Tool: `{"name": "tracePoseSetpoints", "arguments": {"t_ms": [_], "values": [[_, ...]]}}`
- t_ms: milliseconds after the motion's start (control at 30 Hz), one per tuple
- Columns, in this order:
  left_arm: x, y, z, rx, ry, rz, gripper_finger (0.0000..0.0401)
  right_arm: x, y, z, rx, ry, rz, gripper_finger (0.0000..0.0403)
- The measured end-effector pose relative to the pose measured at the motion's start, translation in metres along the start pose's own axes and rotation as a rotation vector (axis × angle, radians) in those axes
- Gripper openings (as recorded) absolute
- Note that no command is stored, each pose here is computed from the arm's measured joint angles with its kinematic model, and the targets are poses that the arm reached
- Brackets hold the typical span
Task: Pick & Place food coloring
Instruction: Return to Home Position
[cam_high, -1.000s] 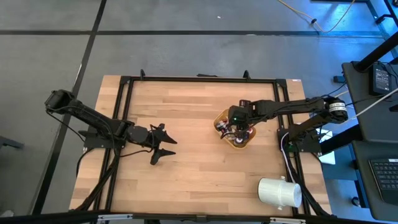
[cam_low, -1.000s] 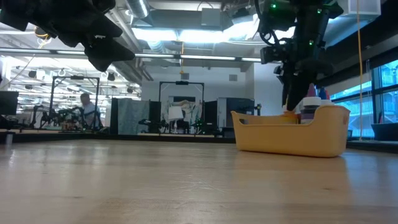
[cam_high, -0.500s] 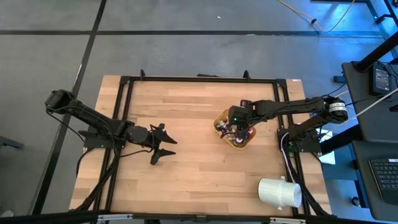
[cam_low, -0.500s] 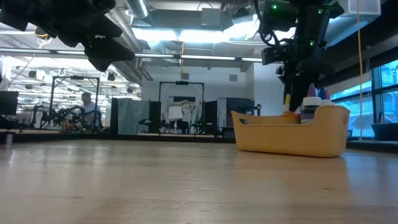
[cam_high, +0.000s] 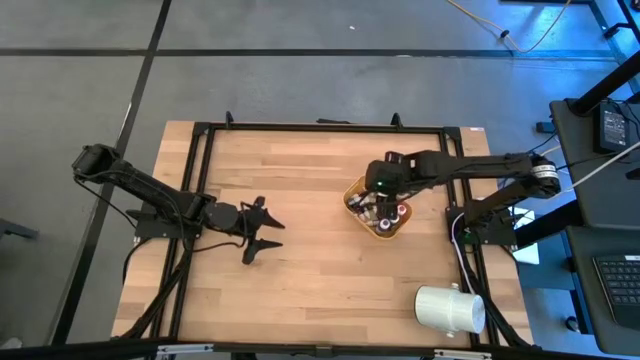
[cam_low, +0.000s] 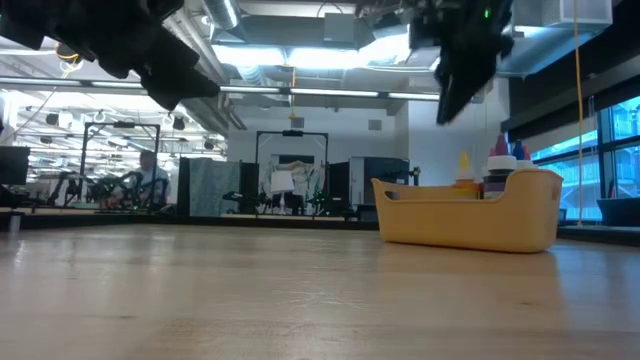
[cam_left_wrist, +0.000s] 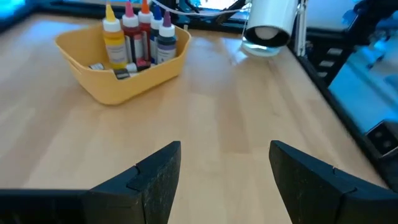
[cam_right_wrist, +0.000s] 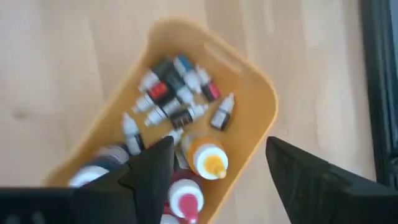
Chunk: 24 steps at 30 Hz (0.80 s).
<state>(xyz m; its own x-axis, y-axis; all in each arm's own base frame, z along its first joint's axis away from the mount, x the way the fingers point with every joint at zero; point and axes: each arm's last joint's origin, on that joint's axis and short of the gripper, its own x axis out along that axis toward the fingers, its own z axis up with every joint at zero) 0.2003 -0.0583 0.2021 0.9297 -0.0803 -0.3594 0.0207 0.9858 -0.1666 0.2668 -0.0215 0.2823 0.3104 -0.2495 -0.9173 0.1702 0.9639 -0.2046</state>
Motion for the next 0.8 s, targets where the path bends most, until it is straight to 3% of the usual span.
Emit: {"name": "tracePoseSetpoints", "arguments": {"t_ms": [133,333,533,800], "values": [[0.0,0.001,-0.001,0.057,0.01,0.011,0.0239,-0.029,0.011,-0.007,0.024,-0.126,0.045,0.0255],[0.0,0.0,0.0,-0.024,-0.003,0.003,0.024,-0.049,0.034,-0.056,0.056,-0.365,0.181,0.0255],[-0.004,0.005,0.01,0.042,-0.113,-0.042,0.0239,-0.042,0.036,-0.101,0.116,-0.62,0.291,0.0255],[-0.028,0.033,-0.023,-0.035,-0.375,-0.133,0.0239,-0.012,0.031,-0.144,0.152,-0.9,0.318,0.0255]]}}
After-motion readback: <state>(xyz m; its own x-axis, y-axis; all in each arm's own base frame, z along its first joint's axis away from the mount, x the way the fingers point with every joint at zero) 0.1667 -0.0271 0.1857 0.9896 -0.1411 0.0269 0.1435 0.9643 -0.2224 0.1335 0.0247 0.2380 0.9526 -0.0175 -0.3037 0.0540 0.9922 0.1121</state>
